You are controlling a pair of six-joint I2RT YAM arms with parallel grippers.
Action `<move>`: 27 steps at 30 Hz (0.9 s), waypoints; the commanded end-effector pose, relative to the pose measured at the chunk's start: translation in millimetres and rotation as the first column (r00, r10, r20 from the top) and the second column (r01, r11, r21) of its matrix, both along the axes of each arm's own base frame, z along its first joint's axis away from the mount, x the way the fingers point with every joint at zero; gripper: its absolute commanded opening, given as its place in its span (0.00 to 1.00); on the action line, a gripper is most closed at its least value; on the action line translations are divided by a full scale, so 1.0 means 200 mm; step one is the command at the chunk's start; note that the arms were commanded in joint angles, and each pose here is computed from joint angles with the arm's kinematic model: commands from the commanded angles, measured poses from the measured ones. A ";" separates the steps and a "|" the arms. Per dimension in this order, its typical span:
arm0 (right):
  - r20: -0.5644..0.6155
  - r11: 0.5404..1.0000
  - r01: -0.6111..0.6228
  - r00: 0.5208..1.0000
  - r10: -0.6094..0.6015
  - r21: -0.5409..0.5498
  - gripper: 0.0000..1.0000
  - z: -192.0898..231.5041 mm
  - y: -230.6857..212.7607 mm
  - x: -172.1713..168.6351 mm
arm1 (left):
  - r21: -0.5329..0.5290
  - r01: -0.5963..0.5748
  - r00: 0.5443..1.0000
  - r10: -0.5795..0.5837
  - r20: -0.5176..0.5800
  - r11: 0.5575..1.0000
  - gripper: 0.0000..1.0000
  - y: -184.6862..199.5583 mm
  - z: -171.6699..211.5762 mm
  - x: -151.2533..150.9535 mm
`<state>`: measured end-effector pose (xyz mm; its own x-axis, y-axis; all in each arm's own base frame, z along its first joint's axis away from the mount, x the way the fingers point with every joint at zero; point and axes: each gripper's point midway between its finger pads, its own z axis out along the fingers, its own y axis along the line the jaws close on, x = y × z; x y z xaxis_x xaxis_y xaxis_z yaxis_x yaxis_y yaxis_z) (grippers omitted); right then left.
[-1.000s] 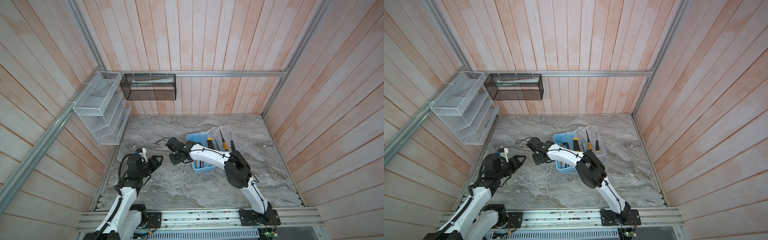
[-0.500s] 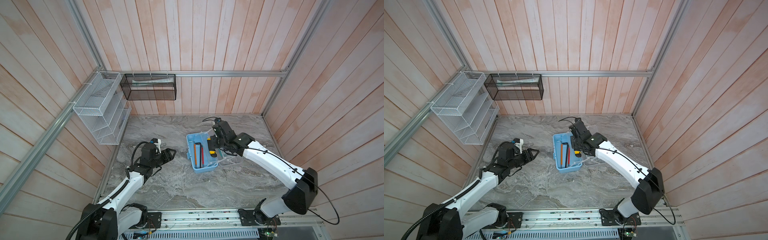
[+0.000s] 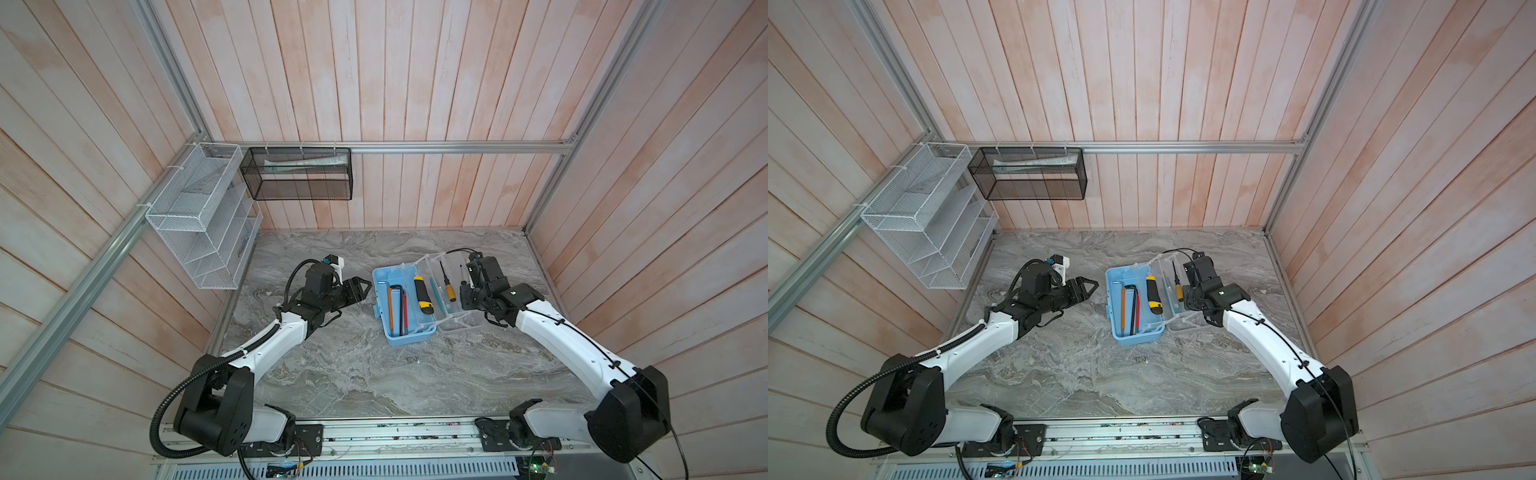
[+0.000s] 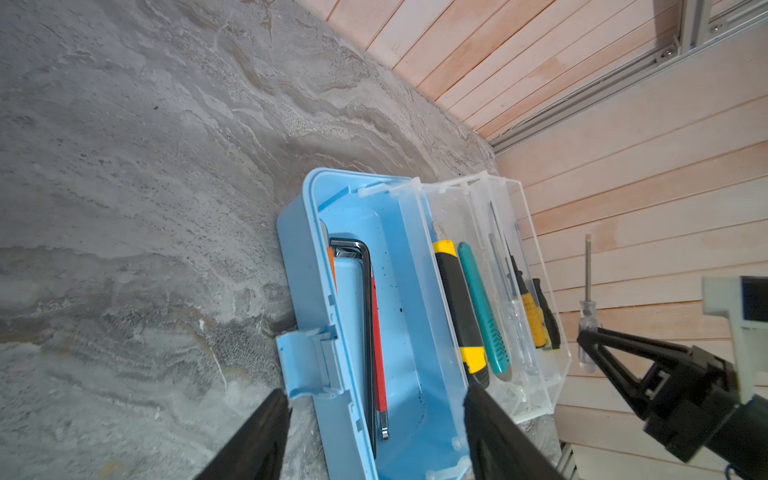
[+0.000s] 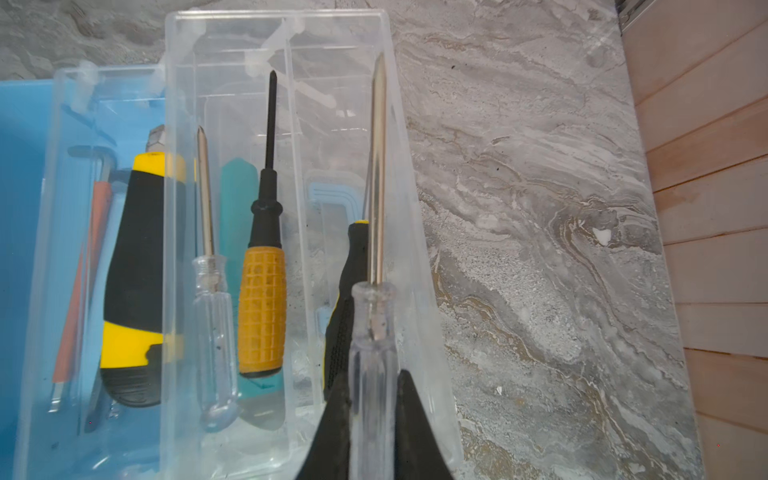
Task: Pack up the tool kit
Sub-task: 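Lift the clear-handled screwdriver with right gripper and carry it over the tray, then lower the screwdriver into the clear tray and open the right gripper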
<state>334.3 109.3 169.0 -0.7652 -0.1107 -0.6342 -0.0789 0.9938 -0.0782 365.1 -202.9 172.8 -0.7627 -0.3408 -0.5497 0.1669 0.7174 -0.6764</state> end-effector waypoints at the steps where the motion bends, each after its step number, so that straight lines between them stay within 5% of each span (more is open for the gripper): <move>1: 0.009 1.000 -0.016 1.000 0.016 -0.012 0.00 -0.04 0.00 0.04 | 0.014 -0.006 0.999 0.005 0.046 1.000 0.69 -0.01 0.04 0.05; 17: -0.023 0.997 0.011 1.000 -0.012 -0.076 0.00 -0.13 -0.07 0.08 | 0.028 -0.008 1.000 0.008 0.025 1.000 0.69 -0.01 -0.02 0.06; 23: -0.029 0.998 0.004 1.000 -0.005 -0.060 0.20 -0.13 -0.05 0.08 | 0.029 -0.010 1.000 0.009 0.023 1.000 0.69 -0.01 -0.02 0.06; 27: -0.028 0.999 0.002 1.000 -0.003 -0.052 0.22 -0.13 -0.05 0.08 | 0.027 -0.007 1.000 0.007 0.020 1.000 0.69 -0.01 -0.03 0.06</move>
